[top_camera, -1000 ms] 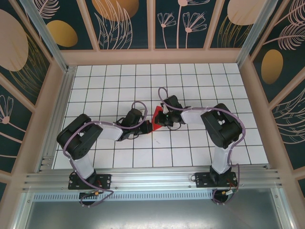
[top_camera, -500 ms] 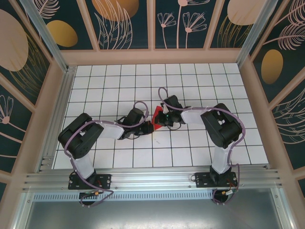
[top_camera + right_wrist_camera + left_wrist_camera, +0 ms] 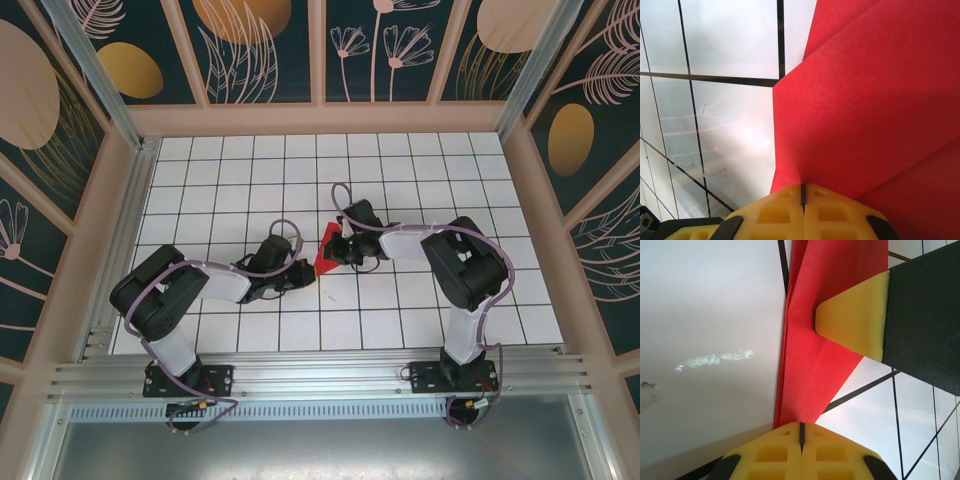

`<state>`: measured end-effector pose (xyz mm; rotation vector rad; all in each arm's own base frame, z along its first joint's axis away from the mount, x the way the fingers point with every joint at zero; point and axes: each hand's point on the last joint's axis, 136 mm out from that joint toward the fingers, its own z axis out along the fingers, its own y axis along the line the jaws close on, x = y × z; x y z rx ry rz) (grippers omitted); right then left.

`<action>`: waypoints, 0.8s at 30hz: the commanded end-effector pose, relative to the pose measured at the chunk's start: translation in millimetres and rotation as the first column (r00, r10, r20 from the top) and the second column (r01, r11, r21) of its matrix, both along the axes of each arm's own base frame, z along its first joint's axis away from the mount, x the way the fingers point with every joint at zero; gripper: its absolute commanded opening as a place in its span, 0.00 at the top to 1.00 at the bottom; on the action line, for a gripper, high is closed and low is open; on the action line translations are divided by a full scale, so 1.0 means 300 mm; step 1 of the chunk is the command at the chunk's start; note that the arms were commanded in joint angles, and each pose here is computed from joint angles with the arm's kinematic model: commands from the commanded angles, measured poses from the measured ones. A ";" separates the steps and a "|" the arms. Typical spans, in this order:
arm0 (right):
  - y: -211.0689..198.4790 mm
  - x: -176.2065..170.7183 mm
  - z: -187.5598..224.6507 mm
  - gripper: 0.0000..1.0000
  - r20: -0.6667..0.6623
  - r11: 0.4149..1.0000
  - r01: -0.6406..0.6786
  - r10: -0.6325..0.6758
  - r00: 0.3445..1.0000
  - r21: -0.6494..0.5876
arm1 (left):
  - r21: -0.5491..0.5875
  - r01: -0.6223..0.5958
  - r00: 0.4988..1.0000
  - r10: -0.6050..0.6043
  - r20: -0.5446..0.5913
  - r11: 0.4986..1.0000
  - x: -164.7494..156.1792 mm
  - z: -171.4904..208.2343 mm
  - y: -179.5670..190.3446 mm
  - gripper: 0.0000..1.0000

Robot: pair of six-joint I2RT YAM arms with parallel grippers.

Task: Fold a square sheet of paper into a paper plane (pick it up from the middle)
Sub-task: Fourth fold the wing at the center of the table.

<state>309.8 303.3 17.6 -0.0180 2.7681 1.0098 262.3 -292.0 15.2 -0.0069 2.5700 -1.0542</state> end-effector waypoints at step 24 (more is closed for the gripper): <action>-0.067 -0.002 -0.105 0.99 -0.035 0.990 0.044 -0.049 0.998 -0.133 | 0.018 0.021 0.997 -0.019 -0.075 1.000 0.000 -0.014 -0.030 1.00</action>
